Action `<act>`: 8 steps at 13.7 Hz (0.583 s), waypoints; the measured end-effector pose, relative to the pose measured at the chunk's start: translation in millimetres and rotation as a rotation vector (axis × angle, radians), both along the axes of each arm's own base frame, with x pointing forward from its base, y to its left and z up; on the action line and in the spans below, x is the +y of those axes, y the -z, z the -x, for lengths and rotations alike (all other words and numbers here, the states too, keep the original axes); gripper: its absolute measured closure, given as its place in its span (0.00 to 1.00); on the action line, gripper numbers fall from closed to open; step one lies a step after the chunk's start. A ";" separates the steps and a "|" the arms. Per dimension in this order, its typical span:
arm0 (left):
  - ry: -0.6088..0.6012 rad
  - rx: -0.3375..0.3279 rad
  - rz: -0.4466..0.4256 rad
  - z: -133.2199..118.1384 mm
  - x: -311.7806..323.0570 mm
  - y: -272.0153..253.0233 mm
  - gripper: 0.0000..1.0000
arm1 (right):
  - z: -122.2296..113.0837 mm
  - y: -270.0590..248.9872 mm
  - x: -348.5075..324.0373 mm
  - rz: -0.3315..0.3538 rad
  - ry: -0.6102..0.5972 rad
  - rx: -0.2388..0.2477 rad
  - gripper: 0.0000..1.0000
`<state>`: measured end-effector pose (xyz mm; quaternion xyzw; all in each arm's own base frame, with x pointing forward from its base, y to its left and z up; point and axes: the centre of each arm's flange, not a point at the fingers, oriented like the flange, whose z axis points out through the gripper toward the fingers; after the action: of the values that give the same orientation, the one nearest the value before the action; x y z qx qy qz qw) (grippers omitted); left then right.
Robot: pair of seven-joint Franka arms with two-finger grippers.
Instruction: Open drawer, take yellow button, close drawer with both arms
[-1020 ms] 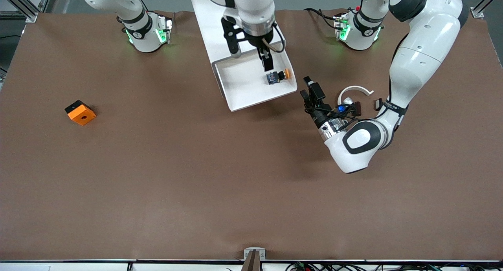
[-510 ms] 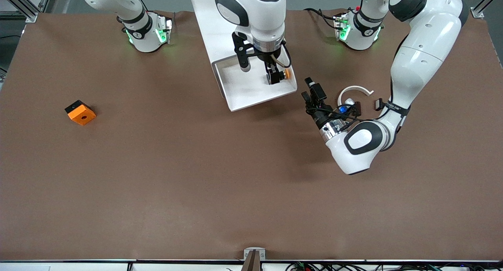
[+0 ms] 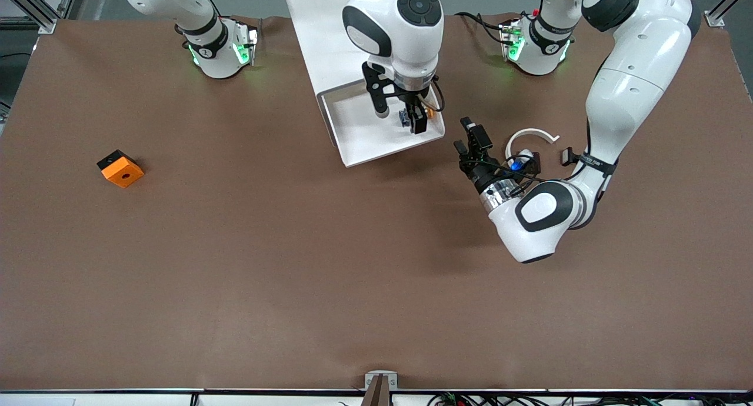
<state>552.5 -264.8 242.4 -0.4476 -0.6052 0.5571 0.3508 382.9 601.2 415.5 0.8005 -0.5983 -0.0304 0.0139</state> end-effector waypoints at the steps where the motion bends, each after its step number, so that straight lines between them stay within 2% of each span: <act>1: 0.006 -0.015 0.009 -1.3 0.9 -1.0 0.00 | 0.7 0.2 0.7 0.000 -0.002 -0.001 0.00; 8: 0.068 -0.136 0.068 -11.8 9.0 -8.1 0.00 | 5.8 17.7 7.1 0.018 -0.013 0.007 0.00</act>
<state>564.3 -255.8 250.4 -0.5162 -0.5927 0.5337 0.3121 377.1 608.2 397.7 0.8041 -0.5934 -0.0278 0.0232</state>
